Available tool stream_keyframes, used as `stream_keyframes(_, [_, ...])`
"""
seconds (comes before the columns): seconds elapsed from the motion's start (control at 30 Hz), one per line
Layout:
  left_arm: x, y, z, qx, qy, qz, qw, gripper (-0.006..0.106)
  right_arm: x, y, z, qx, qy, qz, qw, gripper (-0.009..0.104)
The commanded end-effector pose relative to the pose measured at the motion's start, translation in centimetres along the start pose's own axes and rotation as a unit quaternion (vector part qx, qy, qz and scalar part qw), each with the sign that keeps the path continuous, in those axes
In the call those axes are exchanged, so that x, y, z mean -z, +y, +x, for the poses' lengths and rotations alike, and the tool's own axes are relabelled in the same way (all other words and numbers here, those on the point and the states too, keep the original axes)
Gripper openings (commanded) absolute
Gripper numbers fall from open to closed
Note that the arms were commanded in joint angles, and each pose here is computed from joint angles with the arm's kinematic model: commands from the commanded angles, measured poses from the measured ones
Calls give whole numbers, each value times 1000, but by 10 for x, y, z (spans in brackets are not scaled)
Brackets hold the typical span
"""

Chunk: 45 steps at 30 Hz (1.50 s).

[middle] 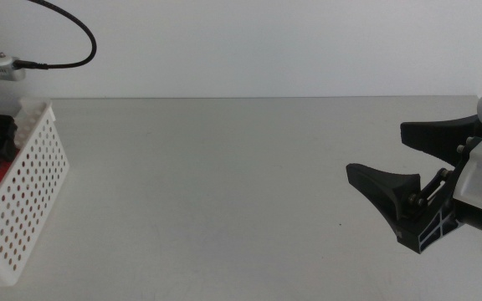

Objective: Use arms to grab the bottles and put them into the dustbin to the left of the table.

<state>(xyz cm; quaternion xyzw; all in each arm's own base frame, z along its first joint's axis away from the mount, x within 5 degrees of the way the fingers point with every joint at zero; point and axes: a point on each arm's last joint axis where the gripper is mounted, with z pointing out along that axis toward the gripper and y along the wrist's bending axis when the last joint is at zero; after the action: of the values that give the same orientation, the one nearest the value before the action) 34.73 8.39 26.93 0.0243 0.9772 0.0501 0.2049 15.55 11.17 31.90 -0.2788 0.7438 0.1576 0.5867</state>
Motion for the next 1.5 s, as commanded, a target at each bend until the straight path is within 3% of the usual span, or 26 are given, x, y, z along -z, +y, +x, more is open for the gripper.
stream_keyframes(0.0, [34, 2, -9, 8, -56, -11, 998, 93, 4, -1, -17, 8, -53, 3, 999, 66])
stream_keyframes(0.33, [75, 0, -4, 45, -101, -25, 994, 93, 4, -1, -17, 8, -54, 3, 999, 66])
stream_keyframes(0.57, [128, -19, 3, 55, -174, -4, 983, 93, 4, -1, -17, 8, -54, 3, 999, 66])
stream_keyframes(0.9, [187, -46, 21, 40, -258, 32, 965, 93, 4, -1, -17, 8, -54, 3, 999, 66])
stream_keyframes(1.0, [204, -59, 28, 10, -284, 38, 958, 93, 4, -1, -17, 8, -54, 3, 999, 66])
stream_keyframes(1.17, [227, -91, 48, -51, -394, 53, 916, 93, 4, -1, -17, 8, -54, 3, 999, 66])
stream_keyframes(1.3, [227, -101, 77, -67, -467, 61, 880, 93, 4, -1, -17, 8, -54, 3, 999, 66])
stream_keyframes(1.47, [222, -99, 106, -48, -500, 65, 862, 93, 4, -1, -17, 8, -54, 3, 999, 66])
